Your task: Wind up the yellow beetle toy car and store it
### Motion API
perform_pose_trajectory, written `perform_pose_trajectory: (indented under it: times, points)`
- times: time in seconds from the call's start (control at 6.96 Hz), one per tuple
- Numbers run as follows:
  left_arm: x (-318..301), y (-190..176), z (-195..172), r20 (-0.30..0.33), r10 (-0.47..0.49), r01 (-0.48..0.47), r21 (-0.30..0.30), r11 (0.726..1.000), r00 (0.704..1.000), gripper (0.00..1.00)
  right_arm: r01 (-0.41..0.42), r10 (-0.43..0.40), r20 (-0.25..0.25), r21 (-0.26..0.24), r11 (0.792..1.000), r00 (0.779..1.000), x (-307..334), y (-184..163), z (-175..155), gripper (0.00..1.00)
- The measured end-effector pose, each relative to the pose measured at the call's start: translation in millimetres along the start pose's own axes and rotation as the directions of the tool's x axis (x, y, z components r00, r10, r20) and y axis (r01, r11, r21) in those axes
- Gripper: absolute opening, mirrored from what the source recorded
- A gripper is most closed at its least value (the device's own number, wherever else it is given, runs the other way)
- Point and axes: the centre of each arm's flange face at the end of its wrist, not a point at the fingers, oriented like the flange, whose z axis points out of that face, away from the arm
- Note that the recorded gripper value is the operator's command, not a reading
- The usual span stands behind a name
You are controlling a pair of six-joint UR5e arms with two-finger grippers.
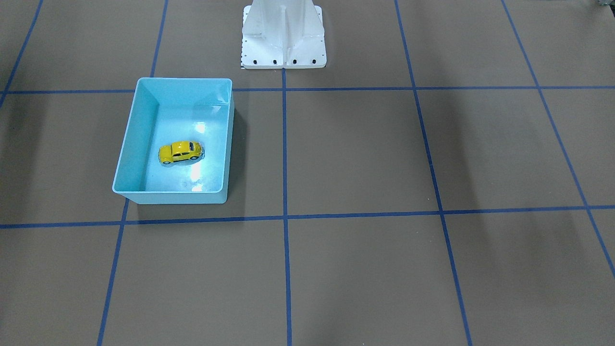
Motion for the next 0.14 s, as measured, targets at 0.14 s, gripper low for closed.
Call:
perform_pose_trajectory:
  times: [0.14]
  points:
    - [-0.2,0.2,0.2,0.000,0.000,0.000,0.000,1.000,1.000,1.00,-0.001,0.001,0.000,-0.001,1.000,1.000,0.4,-0.3,0.4,1.00]
